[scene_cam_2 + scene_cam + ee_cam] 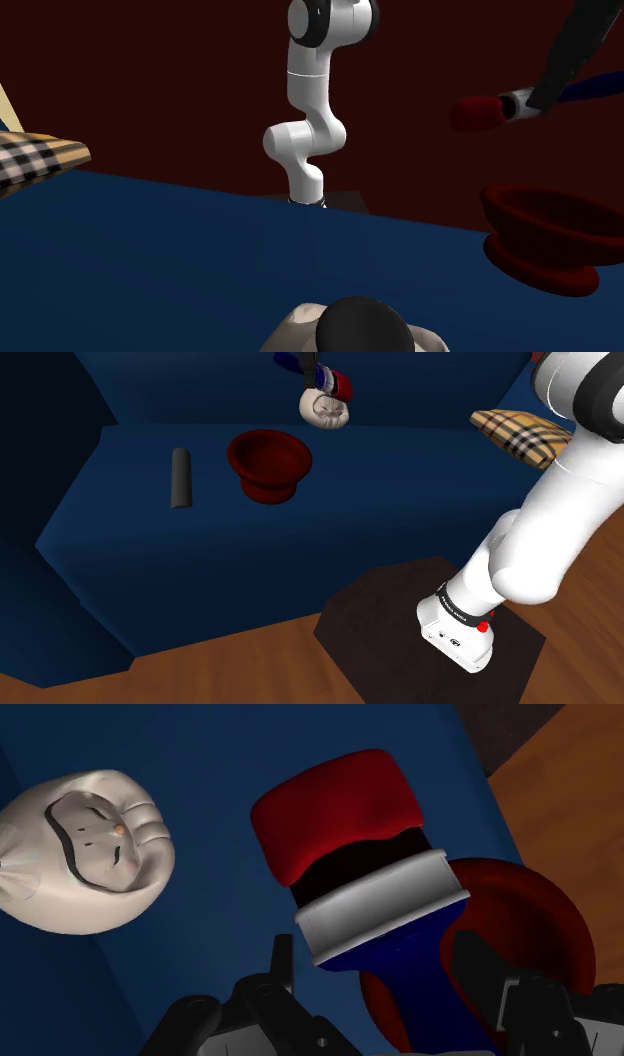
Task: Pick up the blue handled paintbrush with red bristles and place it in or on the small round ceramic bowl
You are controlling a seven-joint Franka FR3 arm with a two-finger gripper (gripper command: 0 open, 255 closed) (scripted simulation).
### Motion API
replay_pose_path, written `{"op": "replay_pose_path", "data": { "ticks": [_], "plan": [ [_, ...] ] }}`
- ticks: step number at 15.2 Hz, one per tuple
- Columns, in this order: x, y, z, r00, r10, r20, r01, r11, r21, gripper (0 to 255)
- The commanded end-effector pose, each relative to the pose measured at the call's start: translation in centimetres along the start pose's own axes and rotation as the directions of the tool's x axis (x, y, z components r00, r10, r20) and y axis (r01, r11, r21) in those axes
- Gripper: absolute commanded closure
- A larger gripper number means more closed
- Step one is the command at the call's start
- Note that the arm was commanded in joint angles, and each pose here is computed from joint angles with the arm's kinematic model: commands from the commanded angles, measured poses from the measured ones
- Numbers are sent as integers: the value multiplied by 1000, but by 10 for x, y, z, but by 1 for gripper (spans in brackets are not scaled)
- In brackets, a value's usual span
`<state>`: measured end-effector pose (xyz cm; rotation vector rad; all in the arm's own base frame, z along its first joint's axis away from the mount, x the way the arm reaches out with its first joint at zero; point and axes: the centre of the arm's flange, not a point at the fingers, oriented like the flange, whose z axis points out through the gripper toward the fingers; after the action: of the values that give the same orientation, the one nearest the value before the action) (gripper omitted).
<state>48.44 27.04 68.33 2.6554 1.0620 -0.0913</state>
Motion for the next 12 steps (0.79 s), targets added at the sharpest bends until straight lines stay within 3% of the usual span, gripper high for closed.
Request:
{"op": "replay_pose_path", "data": {
  "ticks": [1,6,12],
  "plan": [
    [22,-17,-6,1000,2,0,-2,1000,1,255],
    [73,-57,-25,1000,2,0,-2,1000,1,255],
    [78,-64,5,1000,2,0,-2,1000,1,255]
  ]
}}
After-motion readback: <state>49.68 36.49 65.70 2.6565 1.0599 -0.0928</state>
